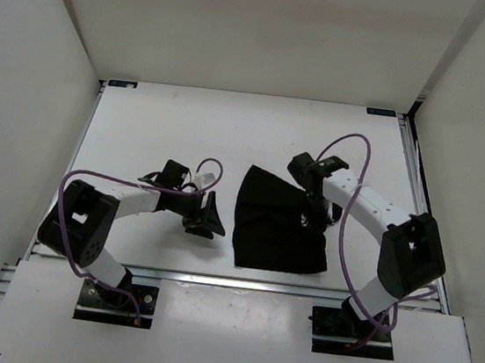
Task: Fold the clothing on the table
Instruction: Flatten the skirt out
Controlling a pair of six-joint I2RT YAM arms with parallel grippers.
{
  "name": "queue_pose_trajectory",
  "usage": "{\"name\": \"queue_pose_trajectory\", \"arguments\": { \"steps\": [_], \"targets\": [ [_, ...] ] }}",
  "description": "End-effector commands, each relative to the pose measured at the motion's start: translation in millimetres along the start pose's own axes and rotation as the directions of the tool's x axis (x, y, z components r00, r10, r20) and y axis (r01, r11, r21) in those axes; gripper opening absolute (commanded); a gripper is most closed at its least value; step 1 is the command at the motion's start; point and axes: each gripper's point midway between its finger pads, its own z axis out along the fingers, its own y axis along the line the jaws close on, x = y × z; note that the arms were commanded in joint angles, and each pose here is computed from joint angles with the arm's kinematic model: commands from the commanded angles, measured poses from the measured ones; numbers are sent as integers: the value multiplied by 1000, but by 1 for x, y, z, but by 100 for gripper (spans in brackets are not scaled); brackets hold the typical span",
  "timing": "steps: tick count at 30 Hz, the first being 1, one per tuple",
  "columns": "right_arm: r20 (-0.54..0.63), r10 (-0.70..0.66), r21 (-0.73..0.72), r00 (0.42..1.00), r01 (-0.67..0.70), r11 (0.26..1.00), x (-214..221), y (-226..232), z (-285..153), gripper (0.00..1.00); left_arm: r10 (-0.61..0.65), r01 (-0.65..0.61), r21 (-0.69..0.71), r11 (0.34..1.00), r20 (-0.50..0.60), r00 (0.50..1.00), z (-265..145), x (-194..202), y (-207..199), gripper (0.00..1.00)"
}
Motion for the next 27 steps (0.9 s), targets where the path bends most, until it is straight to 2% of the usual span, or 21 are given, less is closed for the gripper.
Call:
{"name": "queue_pose_trajectory", "arguments": {
  "steps": [1, 3, 5, 8, 11, 14, 19, 21, 22, 23, 24, 26, 27],
  "targets": [
    [119, 43, 19, 992, -45, 999, -32, -23, -46, 0, 62, -63, 40, 997, 27, 998, -8, -4, -14, 70],
    [152, 61, 26, 986, -66, 998, -47, -33, -66, 0, 60, -62, 35, 997, 50, 997, -11, -9, -13, 71],
    [240, 84, -11, 967, -84, 996, -72, -37, -101, 0, 48, -50, 41, 998, 41, 998, -11, -6, -11, 71],
    [310, 118, -113, 943, -87, 990, -92, -29, -130, 0, 58, -60, 43, 997, 50, 997, -12, -8, -13, 71],
    [277, 105, -106, 955, -78, 991, -91, -24, -118, 0, 55, -57, 48, 997, 52, 997, -13, -7, -13, 70],
    [223, 35, -64, 974, -21, 998, -88, -8, -95, 0, 56, -59, 47, 997, 63, 996, -15, -9, -12, 71],
    [184, -172, -130, 968, 198, 972, -104, 79, -75, 0, 41, -45, 37, 998, 90, 995, -20, -10, -7, 70],
    [281, -253, -184, 926, 310, 933, -125, 121, -106, 0, 24, -27, 32, 999, 90, 996, -21, -8, -2, 70],
    [294, -290, -185, 911, 352, 918, -131, 143, -103, 0, 19, -22, 27, 999, 96, 995, -23, -9, 0, 70],
    [352, -267, -285, 897, 374, 882, -140, 164, -127, 0, 12, -15, 23, 1000, 99, 995, -24, -9, 2, 70],
    [412, -230, -415, 882, 407, 814, -145, 186, -159, 0, 18, -20, 20, 1000, 95, 995, -24, -8, 2, 70],
    [510, -143, -517, 848, 435, 738, -159, 193, -209, 0, 13, -14, 11, 1000, 101, 995, -27, -10, 3, 70],
    [573, -102, -545, 813, 471, 693, -166, 195, -236, 0, 21, -22, 12, 1000, 101, 995, -28, -9, 2, 70]
  ]
}}
